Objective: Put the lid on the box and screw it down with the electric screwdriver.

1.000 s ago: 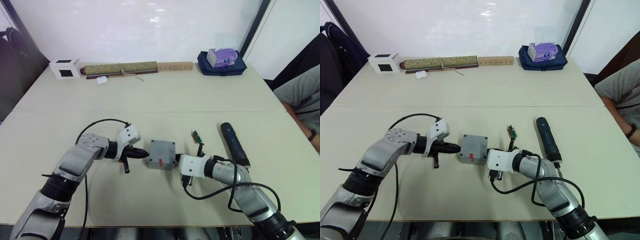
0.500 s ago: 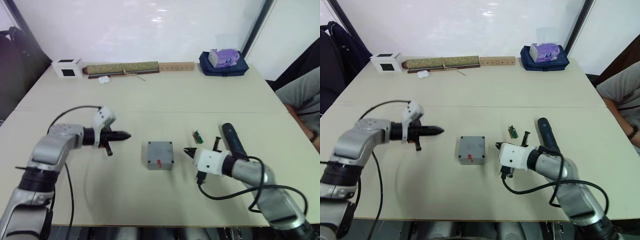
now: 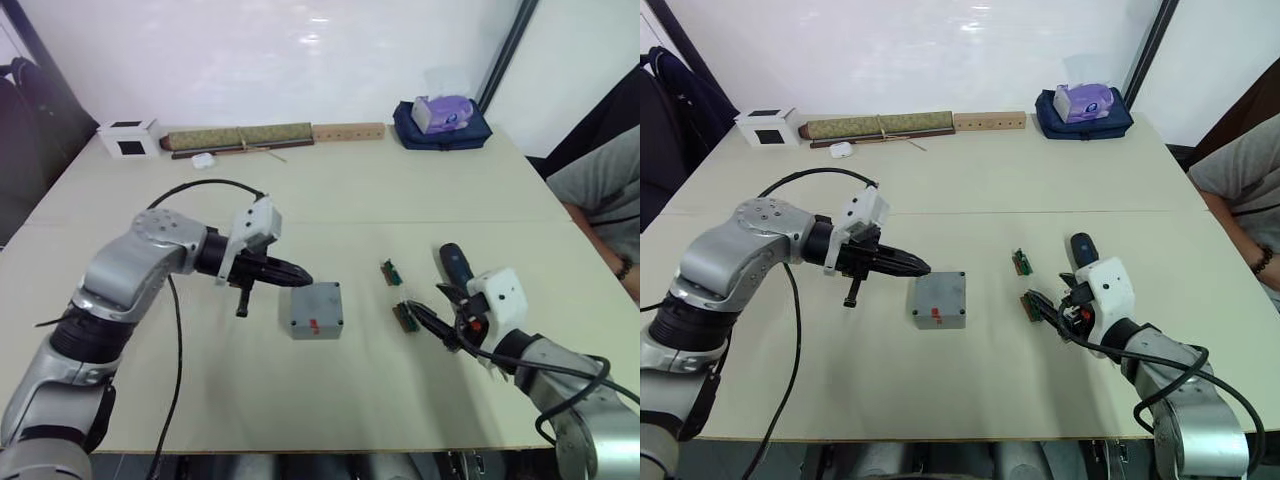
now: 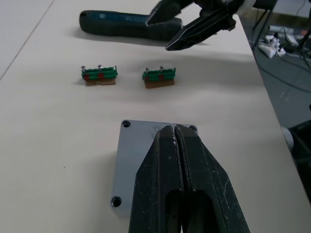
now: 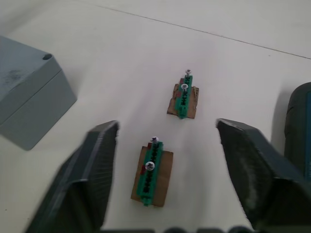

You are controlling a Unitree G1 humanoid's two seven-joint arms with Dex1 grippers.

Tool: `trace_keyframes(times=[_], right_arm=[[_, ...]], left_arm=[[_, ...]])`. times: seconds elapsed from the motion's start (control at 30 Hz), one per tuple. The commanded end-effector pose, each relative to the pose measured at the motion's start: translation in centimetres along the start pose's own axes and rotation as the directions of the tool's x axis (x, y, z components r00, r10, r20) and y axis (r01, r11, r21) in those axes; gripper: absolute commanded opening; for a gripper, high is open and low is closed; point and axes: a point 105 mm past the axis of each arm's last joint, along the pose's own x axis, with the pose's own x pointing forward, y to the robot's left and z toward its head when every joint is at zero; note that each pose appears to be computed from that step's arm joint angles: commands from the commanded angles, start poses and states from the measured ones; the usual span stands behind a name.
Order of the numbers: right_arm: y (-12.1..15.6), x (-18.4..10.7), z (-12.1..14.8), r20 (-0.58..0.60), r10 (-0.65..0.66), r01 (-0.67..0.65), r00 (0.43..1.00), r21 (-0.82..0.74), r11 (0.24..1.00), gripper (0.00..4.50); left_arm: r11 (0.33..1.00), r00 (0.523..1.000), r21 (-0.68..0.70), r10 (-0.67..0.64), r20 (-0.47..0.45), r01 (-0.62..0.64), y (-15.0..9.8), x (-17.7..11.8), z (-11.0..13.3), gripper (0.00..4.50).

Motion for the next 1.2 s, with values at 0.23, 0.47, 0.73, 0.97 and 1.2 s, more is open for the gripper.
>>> trace_keyframes(times=[0.23, 0.47, 0.73, 0.97, 1.2], right_arm=[[0.9, 0.2, -1.2, -0.024, -0.017, 0.017, 1.000, 0.001, 1.000, 4.46], [0.6, 1.1, -2.2, -0.043, -0.044, 0.043, 0.998, -0.034, 0.999, 1.70], [0.5, 1.5, -2.6, -0.045, -0.049, 0.047, 0.998, -0.053, 0.997, 1.70], [0.5, 1.6, -2.7, -0.040, -0.042, 0.040, 0.998, -0.048, 0.998, 0.61], [0.5, 1.5, -2.7, -0.034, -0.047, 0.045, 0.998, -0.050, 0.998, 0.05]], left_arm=[[0.996, 0.999, 0.086, 0.004, -0.043, 0.000, 0.6, 0.3, -0.3, 0.00], [0.997, 0.999, 0.080, 0.021, -0.031, -0.018, 0.8, 0.3, -0.4, 0.00], [0.997, 0.999, 0.071, 0.039, -0.030, -0.037, 0.7, 0.3, -1.0, 0.00], [0.996, 0.998, 0.074, 0.045, -0.031, -0.043, 0.7, 0.3, -1.1, 0.00], [0.996, 0.998, 0.070, 0.055, -0.031, -0.053, 0.8, 0.3, -1.2, 0.00]])
